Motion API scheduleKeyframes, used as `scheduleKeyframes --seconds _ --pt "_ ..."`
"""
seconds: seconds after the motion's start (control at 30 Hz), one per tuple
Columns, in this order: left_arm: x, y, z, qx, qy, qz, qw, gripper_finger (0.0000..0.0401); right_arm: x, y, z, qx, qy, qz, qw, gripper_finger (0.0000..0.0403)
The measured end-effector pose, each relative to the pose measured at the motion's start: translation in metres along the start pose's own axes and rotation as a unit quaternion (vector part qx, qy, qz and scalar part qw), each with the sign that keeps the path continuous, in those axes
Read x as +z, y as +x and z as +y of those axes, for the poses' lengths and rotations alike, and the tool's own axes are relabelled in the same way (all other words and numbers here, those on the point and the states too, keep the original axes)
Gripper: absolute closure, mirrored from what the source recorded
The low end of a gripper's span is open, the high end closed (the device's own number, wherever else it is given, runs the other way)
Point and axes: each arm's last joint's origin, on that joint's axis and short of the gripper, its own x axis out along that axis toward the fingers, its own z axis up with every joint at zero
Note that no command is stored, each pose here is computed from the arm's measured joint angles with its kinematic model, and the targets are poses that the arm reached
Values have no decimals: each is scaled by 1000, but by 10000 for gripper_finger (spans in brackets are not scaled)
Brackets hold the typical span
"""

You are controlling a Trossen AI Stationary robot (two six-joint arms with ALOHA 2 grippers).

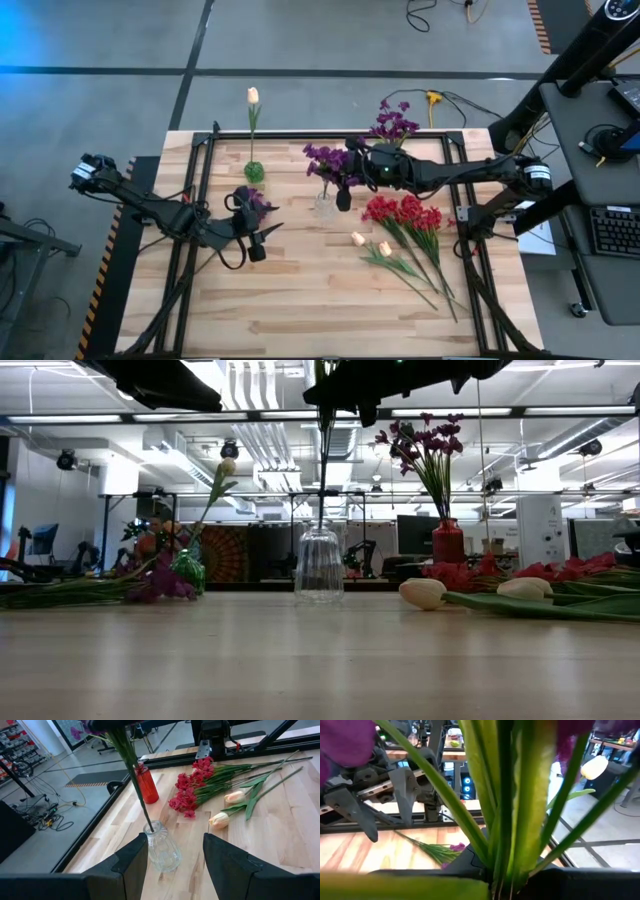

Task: Sort flowers into vase by color
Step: Put the bottom violet flowers into the red vase

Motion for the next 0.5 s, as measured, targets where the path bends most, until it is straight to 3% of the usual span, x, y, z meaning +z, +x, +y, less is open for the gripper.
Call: scheduleKeyframes --seconds 0.5 --pt "0 0 0 0 -1 0 1000 228 -6 0 0 0 0 8 1000 390"
